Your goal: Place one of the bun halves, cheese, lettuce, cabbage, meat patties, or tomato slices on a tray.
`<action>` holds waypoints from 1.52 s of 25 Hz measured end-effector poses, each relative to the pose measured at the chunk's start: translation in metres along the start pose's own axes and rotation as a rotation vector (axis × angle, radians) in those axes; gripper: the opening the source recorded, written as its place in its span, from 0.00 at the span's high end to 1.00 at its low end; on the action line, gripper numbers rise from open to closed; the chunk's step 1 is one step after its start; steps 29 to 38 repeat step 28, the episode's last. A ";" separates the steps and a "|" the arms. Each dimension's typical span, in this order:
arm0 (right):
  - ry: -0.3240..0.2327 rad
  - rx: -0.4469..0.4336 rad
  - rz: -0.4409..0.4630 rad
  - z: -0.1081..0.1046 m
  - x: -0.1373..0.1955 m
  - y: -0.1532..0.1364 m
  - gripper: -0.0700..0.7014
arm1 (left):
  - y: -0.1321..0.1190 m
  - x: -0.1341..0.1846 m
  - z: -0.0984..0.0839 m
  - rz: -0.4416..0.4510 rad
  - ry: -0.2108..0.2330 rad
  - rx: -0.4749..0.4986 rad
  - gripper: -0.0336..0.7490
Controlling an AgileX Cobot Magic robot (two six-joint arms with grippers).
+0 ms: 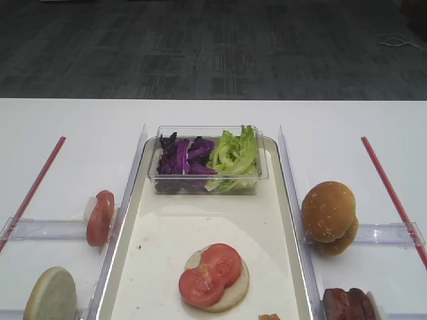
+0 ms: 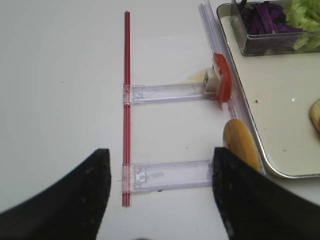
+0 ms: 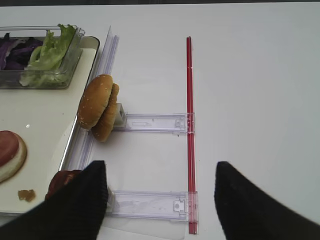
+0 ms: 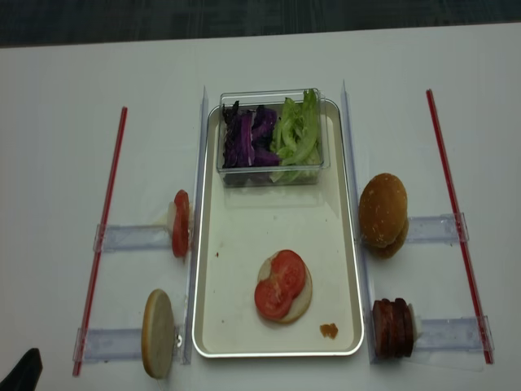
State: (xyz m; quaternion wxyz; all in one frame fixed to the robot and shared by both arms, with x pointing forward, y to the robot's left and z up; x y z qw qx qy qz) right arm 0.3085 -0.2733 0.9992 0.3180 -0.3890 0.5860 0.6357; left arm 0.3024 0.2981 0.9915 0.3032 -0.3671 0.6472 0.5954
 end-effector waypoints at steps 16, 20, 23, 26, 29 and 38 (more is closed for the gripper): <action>0.000 0.000 -0.002 0.000 0.000 0.000 0.30 | 0.000 0.000 0.000 0.000 0.000 0.000 0.38; 0.000 0.000 -0.002 0.000 0.000 0.000 0.30 | 0.000 0.000 0.000 0.000 0.000 0.000 0.38; 0.000 0.000 -0.002 0.000 0.000 0.000 0.30 | 0.000 0.000 0.000 0.000 0.000 0.000 0.38; 0.000 0.000 -0.002 0.000 0.000 0.000 0.30 | 0.000 0.000 0.000 0.000 0.000 0.000 0.38; 0.000 0.000 -0.002 0.000 0.000 0.000 0.30 | 0.000 0.000 0.000 0.000 0.000 0.000 0.38; 0.000 0.000 -0.002 0.000 0.000 0.000 0.30 | 0.000 0.000 0.000 0.000 0.000 0.000 0.38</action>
Point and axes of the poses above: a point on each arm's last joint axis where the gripper is mounted, y pointing back along that axis away from the gripper, z along the wrist's bending axis when the last joint is at zero, x = y × z, the point moved 9 cm from there along -y, pointing out along that axis toward the gripper, and after that the axes turned 5 degrees about y, right-handed, at the moved point
